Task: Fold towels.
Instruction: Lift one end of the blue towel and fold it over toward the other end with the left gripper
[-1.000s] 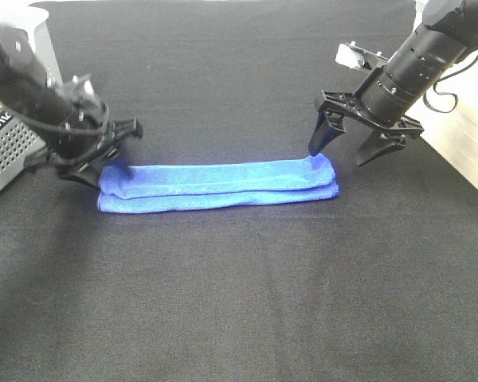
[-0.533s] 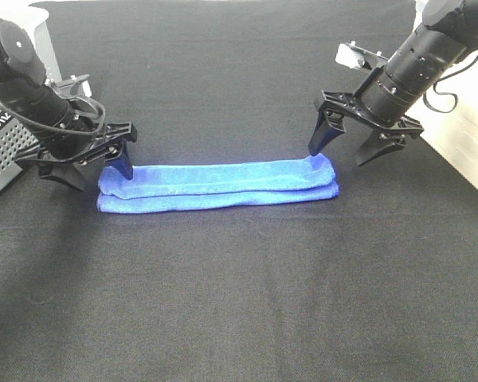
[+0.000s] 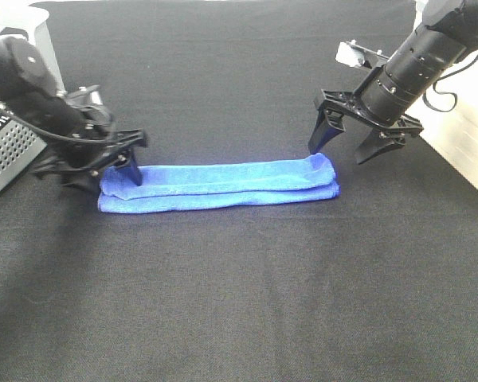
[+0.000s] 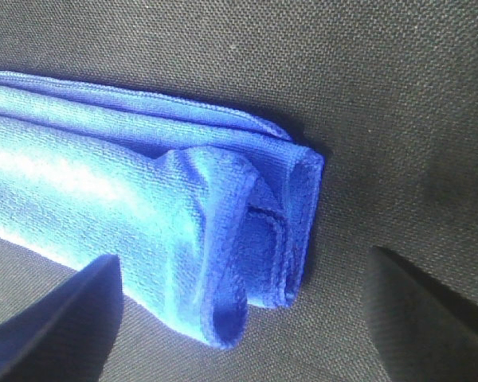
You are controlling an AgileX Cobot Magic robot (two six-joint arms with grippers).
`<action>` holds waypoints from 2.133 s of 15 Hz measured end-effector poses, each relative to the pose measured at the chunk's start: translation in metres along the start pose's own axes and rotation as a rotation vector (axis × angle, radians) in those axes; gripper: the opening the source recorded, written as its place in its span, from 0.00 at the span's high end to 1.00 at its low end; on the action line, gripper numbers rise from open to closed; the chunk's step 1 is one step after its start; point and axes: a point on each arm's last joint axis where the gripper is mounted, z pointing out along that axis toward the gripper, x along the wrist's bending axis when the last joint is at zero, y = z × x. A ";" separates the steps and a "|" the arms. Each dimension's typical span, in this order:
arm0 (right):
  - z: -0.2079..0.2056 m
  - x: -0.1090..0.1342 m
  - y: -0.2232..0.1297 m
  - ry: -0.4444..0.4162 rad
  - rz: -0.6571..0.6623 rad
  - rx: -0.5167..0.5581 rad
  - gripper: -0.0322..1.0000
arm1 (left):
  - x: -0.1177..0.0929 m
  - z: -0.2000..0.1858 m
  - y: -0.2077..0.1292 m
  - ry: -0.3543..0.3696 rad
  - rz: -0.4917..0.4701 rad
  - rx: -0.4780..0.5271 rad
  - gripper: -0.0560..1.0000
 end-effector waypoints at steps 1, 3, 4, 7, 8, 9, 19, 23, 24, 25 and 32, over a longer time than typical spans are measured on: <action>0.000 0.000 0.000 0.000 0.000 -0.001 0.22 | -0.001 0.002 -0.001 -0.007 -0.010 0.001 0.56; 0.000 0.000 0.000 0.000 -0.001 -0.001 0.22 | -0.001 0.004 -0.001 -0.013 -0.022 0.003 0.81; 0.000 0.000 0.000 0.000 -0.001 -0.001 0.22 | -0.001 0.004 -0.001 -0.014 -0.020 0.003 0.88; 0.000 0.000 0.000 0.000 -0.001 -0.001 0.22 | -0.002 -0.008 -0.001 0.016 0.038 0.009 0.88; 0.000 0.000 0.000 0.000 -0.001 0.000 0.22 | -0.001 -0.022 0.002 0.048 0.062 0.002 0.88; 0.000 0.000 0.000 0.000 -0.001 0.001 0.22 | 0.002 -0.040 0.006 0.088 0.071 -0.019 0.88; 0.000 0.002 -0.005 0.017 0.000 0.060 0.22 | -0.105 -0.117 0.002 0.029 0.171 -0.007 0.88; -0.003 0.004 -0.006 0.027 0.001 0.067 0.22 | -0.164 -0.063 -0.017 -0.044 0.167 0.065 0.88; -0.003 0.004 -0.006 0.027 0.001 0.067 0.22 | -0.172 -0.045 -0.018 -0.048 0.161 0.076 0.88; -0.003 0.004 -0.006 0.027 0.001 0.068 0.22 | -0.179 -0.030 -0.019 -0.052 0.147 0.078 0.87; -0.004 0.007 -0.008 0.062 0.022 0.093 0.22 | -0.197 -0.001 -0.015 -0.109 0.039 0.069 0.30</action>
